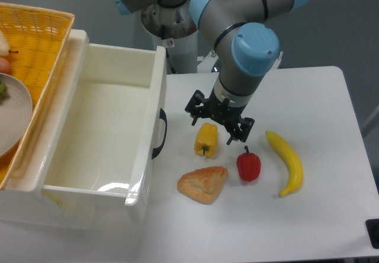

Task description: Slide the top white drawer open

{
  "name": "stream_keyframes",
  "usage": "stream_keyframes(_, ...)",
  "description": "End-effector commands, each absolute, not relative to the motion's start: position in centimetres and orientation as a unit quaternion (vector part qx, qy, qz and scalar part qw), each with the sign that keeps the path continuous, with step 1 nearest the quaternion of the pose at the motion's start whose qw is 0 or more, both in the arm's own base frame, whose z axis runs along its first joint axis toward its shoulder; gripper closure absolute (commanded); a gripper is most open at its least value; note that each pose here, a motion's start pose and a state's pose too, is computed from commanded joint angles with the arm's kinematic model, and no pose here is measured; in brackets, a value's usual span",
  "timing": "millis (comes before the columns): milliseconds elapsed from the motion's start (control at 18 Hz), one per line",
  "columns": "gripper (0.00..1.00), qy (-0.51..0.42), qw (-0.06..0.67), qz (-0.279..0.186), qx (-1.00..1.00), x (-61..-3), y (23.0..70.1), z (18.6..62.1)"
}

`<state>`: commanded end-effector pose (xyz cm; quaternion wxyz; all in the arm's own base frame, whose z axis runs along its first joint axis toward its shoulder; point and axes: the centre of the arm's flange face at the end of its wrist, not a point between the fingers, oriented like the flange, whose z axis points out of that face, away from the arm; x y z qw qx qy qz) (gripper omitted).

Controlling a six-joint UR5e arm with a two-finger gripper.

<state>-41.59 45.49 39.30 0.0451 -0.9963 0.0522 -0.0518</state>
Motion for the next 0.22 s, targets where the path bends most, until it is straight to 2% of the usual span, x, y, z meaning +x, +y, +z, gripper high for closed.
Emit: stream_keyframes(222, 0.0, 0.052, 0.04, -0.048, -0.997, -41.78, 45.36, 39.22)
